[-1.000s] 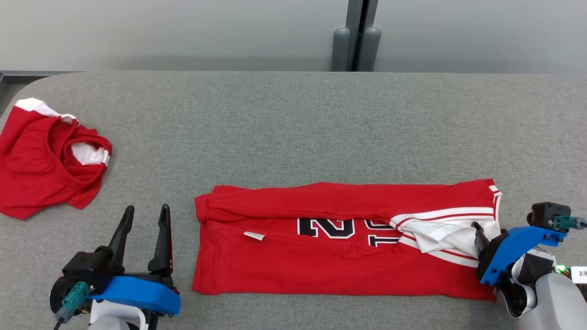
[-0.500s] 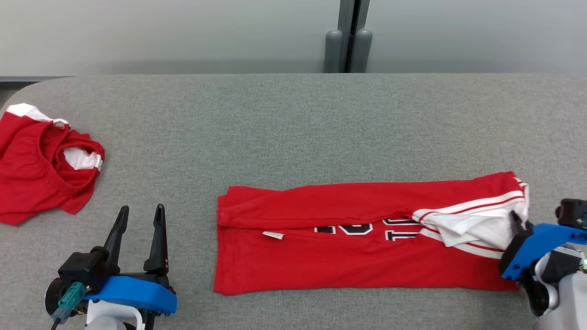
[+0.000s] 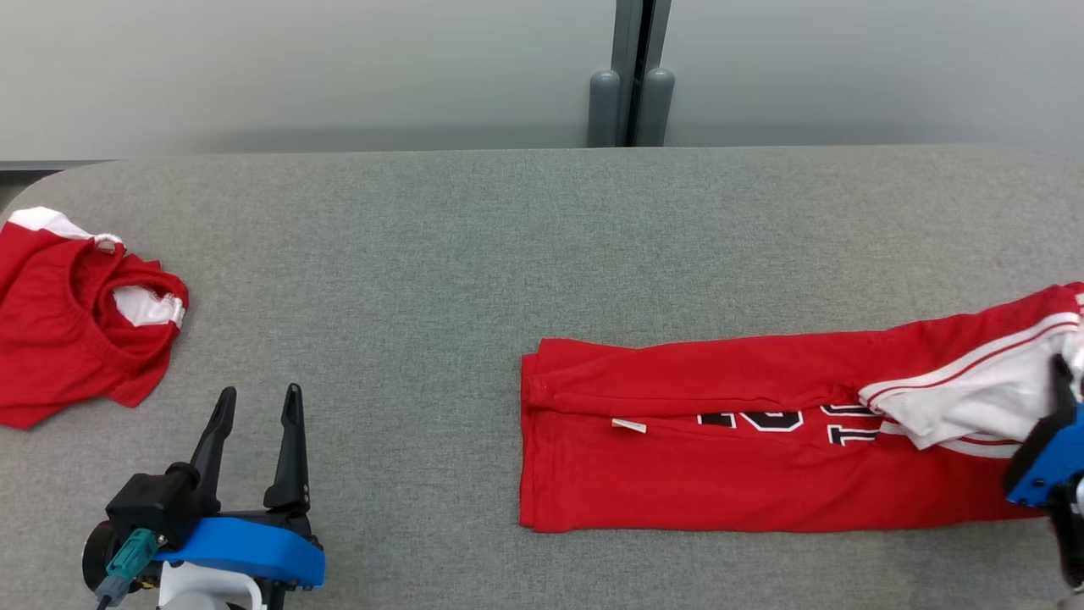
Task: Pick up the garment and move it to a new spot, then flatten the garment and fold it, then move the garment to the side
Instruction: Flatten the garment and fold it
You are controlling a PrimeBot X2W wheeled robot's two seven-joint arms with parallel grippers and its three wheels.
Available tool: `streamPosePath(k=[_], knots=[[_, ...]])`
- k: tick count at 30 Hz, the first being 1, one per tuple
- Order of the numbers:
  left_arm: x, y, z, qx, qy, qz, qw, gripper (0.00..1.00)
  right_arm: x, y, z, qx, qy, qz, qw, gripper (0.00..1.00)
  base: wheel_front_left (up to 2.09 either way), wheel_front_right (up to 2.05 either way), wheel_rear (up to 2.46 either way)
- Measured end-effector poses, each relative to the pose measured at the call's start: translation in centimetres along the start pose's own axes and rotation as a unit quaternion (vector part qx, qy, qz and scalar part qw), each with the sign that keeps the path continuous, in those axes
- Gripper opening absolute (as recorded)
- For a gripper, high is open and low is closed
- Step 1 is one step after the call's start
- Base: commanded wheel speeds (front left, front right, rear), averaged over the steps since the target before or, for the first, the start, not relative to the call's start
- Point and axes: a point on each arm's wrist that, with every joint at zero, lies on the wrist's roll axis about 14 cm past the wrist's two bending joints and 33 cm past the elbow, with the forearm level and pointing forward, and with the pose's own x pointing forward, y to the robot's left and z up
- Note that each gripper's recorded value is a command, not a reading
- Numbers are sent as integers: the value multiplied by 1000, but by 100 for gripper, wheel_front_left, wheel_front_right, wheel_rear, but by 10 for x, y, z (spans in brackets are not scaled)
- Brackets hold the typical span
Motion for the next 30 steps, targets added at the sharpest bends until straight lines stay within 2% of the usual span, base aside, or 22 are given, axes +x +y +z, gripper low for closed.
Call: streamPosePath(k=[5, 9, 13, 20, 25, 30], knots=[[-1, -2, 0, -1, -1, -1, 1000, 100, -9, 60, 11, -17, -9, 82, 996, 0, 0, 0, 0], [-1, -1, 0, -2, 0, 0, 1000, 100, -18, 116, 8, -28, -2, 162, 986, 0, 0, 0, 0], [-2, 0, -1, -5, 0, 3, 1000, 100, -29, 172, -3, -20, 13, 246, 969, 0, 0, 0, 0], [-2, -1, 3, -4, -5, 2, 1000, 100, -46, 251, -22, -24, 40, 358, 932, 0, 0, 0, 0], [-6, 2, 1, -2, -2, 6, 1000, 100, -59, 285, -42, -35, 67, 406, 911, 0, 0, 0, 0], [-10, 6, 1, -2, 0, 12, 1000, 100, -63, 300, -52, -45, 76, 425, 901, 0, 0, 0, 0]])
